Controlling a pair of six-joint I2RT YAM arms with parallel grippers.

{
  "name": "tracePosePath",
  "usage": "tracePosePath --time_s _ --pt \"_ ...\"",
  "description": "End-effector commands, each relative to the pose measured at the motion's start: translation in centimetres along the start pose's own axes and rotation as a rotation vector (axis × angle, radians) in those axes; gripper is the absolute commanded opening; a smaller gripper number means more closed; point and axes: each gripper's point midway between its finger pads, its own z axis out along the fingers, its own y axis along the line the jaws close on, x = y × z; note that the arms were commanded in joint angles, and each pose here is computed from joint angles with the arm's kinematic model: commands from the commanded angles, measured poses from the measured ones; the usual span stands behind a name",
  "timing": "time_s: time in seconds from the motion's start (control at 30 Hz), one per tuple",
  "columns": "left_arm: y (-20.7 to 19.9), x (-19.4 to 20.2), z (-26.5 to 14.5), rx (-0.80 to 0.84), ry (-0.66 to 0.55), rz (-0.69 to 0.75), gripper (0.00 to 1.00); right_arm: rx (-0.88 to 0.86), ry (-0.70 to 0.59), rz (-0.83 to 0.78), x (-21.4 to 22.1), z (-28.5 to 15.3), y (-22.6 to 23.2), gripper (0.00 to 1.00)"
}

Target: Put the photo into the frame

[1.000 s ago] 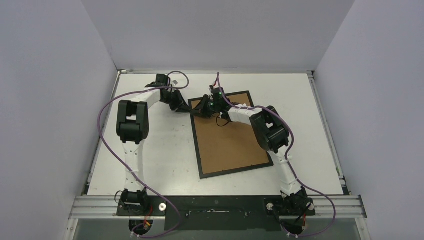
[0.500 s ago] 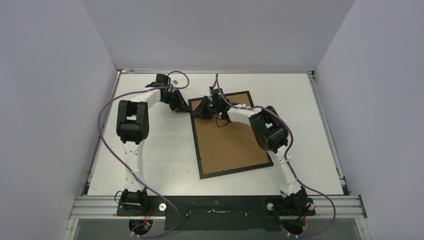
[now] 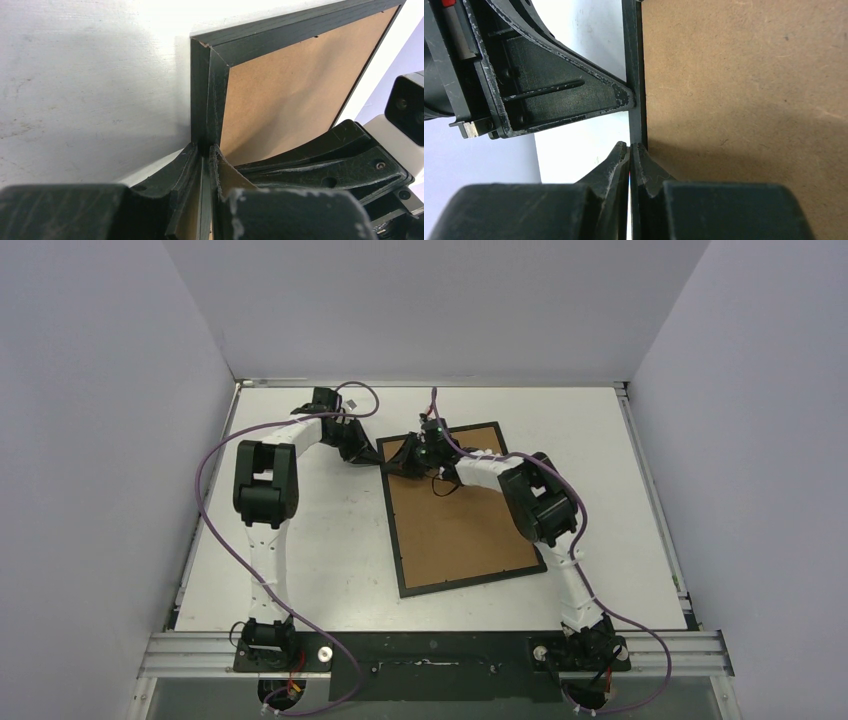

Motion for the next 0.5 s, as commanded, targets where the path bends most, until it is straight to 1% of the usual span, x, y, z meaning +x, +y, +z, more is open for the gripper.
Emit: tracePosePath --time_s 0.0,0.17,0.37,0.47 --pt "5.5 1.9 1.7 -0.201 0.052 -0.022 0.09 0.234 0.03 0.006 1.9 -1.0 -7.5 0.0" --pt "5.6 1.8 1.8 -0.205 0.053 -0.023 0.09 0.24 0.057 -0.001 2.9 -1.8 -8.4 0.0" --pt "5.6 1.7 1.8 -0.208 0.052 -0.024 0.09 0.277 0.054 0.003 2.9 -2.1 -9.8 0.0" --pt "5.5 1.7 1.7 -0.209 0.052 -0.02 0.09 0.338 0.046 0.021 2.9 -2.6 -11.1 0.0"
